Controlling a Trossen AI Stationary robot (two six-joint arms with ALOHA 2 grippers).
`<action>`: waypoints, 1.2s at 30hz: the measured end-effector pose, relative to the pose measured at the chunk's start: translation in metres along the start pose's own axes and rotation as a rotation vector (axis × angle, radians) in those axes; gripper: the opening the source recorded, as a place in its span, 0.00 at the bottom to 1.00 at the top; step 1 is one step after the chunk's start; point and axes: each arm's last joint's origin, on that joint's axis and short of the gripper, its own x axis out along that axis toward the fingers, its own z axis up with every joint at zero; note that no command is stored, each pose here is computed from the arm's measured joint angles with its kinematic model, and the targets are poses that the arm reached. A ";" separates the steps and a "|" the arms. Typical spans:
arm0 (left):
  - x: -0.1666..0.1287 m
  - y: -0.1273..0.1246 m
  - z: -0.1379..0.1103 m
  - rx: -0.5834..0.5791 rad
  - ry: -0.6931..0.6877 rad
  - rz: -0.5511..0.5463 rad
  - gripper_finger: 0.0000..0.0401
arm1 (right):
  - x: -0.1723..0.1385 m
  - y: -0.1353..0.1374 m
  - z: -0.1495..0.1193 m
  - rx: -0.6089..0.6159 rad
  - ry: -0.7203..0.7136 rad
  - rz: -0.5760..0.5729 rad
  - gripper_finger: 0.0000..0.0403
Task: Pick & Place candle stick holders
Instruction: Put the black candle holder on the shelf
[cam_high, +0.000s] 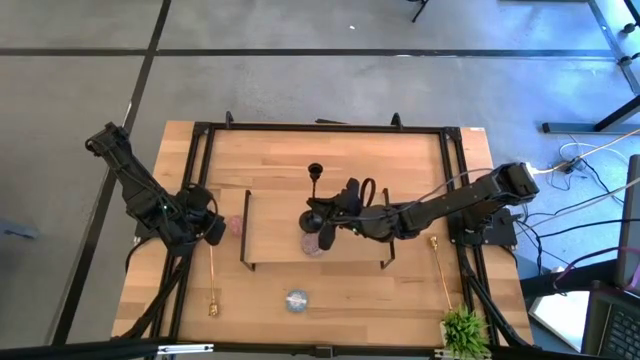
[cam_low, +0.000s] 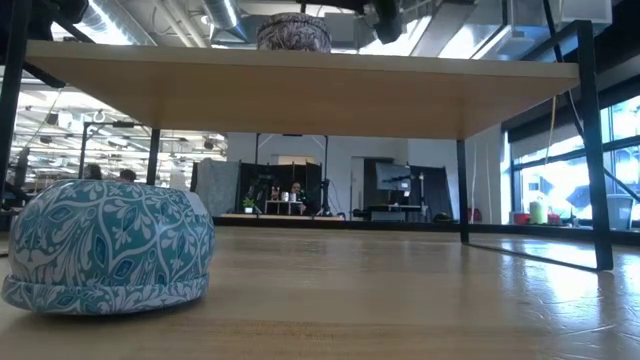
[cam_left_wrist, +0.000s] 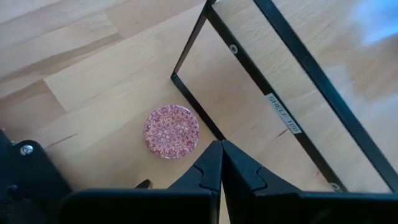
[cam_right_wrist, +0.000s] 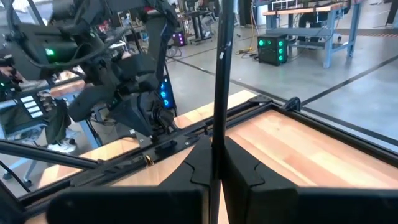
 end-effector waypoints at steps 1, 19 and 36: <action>0.000 0.000 0.000 0.001 0.002 0.002 0.00 | 0.000 0.000 0.001 0.001 -0.002 0.000 0.04; 0.000 0.000 0.000 0.001 0.011 0.005 0.00 | -0.002 -0.006 -0.003 -0.040 0.041 -0.084 0.04; 0.000 0.000 0.000 -0.021 0.005 -0.001 0.00 | 0.005 -0.004 -0.014 -0.030 0.032 -0.115 0.04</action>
